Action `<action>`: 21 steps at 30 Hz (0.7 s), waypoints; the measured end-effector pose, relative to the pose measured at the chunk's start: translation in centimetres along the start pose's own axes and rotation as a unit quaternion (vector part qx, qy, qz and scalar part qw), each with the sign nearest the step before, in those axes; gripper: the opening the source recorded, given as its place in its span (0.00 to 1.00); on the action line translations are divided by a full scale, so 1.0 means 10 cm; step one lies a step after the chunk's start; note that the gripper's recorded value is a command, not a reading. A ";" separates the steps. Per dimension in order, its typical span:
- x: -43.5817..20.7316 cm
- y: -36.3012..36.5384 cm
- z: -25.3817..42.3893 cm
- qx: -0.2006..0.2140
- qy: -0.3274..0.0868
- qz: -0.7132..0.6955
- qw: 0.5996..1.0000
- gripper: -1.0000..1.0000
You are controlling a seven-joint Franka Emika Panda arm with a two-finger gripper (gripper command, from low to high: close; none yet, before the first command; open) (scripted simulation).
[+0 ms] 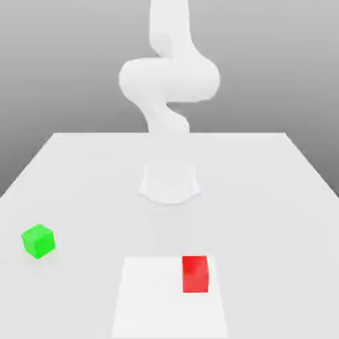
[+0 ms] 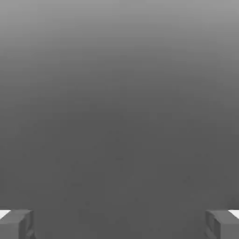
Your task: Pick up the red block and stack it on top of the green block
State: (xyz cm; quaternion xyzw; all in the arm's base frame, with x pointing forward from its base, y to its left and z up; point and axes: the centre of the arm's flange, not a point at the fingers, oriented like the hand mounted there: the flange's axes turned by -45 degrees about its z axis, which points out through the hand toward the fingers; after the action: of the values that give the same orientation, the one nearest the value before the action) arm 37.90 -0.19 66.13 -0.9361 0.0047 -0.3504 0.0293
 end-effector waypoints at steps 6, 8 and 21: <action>-0.55 -0.07 1.50 0.040 -0.119 0.015 0.992 0.50; -0.83 -0.13 1.93 0.044 -0.157 0.016 0.986 0.50; -2.99 -0.26 3.49 -0.025 -0.346 -0.013 0.938 0.50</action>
State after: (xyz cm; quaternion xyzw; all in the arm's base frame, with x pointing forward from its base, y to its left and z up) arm 38.21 5.12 20.45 -0.9999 -0.0091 -0.0047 0.0013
